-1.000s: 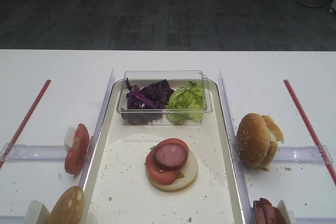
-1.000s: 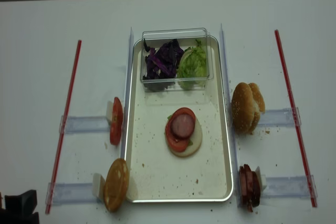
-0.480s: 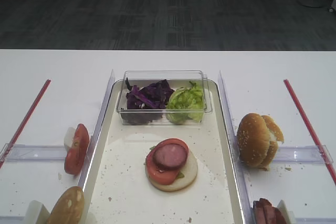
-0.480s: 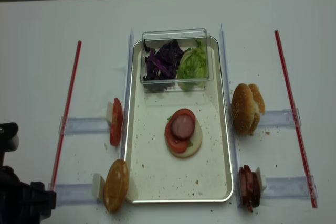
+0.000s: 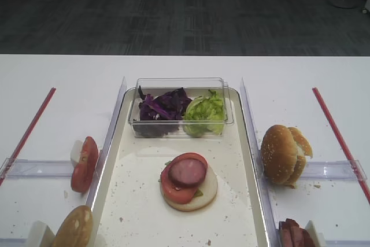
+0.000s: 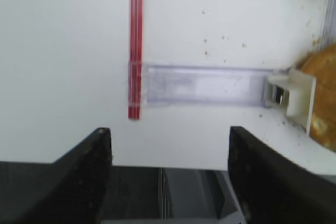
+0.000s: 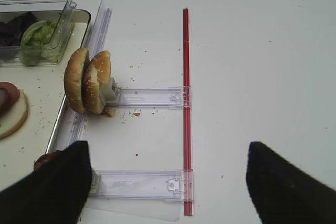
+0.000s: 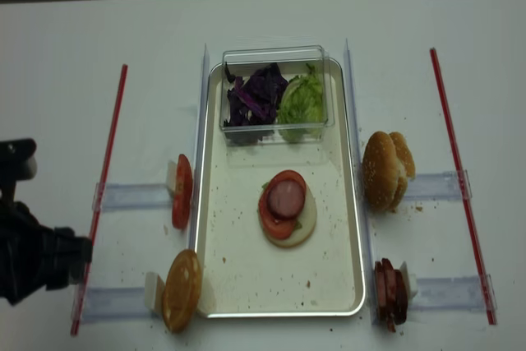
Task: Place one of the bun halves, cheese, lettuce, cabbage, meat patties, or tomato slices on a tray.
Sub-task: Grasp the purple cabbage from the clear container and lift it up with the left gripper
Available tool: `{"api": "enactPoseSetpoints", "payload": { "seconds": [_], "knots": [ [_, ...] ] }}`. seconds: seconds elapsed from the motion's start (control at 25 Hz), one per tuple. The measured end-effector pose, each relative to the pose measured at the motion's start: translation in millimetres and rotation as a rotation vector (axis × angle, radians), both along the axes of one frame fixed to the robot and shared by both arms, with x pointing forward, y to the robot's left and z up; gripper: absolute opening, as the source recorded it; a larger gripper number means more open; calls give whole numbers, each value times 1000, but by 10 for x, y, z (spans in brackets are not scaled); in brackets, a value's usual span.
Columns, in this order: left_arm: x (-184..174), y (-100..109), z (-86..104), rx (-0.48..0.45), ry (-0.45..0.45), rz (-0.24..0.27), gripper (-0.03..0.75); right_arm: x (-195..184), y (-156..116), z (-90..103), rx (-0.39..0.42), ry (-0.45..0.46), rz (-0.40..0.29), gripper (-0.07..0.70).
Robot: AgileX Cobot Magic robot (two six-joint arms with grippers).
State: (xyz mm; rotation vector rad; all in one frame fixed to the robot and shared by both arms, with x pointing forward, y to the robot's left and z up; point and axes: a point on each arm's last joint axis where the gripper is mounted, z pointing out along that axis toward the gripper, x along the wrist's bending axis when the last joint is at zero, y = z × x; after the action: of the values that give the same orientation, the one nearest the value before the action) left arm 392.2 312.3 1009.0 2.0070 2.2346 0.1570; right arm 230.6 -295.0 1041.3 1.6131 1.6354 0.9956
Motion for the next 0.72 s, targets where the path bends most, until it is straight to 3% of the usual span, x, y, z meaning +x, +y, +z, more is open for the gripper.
{"api": "enactPoseSetpoints", "payload": {
  "seconds": [0.28, 0.48, 0.72],
  "knots": [
    [1018, 89, 42, 4, -5, -15, 437, 0, 0, 0, 0, 0, 0, 617],
    [1851, 161, -110, 3, 16, -24, 437, 0, 0, 0, 0, 0, 0, 617],
    [2503, 206, -265, 3, 23, -47, 437, 0, 0, 0, 0, 0, 0, 617]
  ]
}}
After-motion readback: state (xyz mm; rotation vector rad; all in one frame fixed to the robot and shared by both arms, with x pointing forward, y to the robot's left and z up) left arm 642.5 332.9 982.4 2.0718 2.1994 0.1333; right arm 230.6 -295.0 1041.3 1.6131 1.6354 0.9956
